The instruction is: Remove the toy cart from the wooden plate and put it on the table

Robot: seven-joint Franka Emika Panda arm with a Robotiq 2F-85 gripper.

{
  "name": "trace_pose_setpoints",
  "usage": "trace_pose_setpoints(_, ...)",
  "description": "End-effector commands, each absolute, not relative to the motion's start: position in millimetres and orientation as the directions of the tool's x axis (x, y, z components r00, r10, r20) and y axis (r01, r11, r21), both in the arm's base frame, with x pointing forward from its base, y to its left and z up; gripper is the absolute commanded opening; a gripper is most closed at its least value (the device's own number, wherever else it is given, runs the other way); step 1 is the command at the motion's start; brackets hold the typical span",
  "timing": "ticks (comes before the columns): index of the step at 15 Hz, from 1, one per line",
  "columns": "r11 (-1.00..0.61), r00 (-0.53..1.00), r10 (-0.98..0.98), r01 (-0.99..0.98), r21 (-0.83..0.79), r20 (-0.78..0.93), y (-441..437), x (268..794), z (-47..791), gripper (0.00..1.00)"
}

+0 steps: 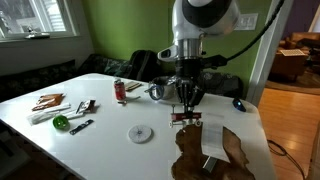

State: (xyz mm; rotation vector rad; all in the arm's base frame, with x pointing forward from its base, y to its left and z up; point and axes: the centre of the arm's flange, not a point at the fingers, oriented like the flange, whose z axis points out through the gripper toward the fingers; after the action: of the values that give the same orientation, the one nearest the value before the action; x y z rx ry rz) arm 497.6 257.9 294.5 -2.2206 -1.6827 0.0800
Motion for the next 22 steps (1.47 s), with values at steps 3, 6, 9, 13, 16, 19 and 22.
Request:
trace_pose_setpoints(3, -0.279, 0.329, 0.929, 0.924, -0.26, 0.172, 243.3, 502.6, 296.0, 0.04)
trace_pose_setpoints(6, -0.301, 0.316, 0.938, 0.947, -0.114, 0.141, 250.2, 524.8, 275.6, 0.01)
trace_pose_setpoints(9, -0.292, 0.289, 0.953, 0.956, 0.023, 0.085, 259.4, 562.6, 254.5, 0.01)
trace_pose_setpoints(13, -0.239, 0.24, 0.971, 0.97, 0.035, -0.005, 300.9, 580.1, 208.4, 0.01)
trace_pose_setpoints(16, -0.149, 0.154, 0.987, 0.985, 0.088, -0.046, 336.4, 588.1, 191.1, 0.01)
trace_pose_setpoints(19, -0.058, 0.076, 0.993, 0.981, 0.185, -0.093, 365.1, 592.0, 197.2, 0.01)
trace_pose_setpoints(22, -0.007, 0.036, 0.991, 0.976, 0.219, -0.13, 381.1, 594.1, 198.3, 0.01)
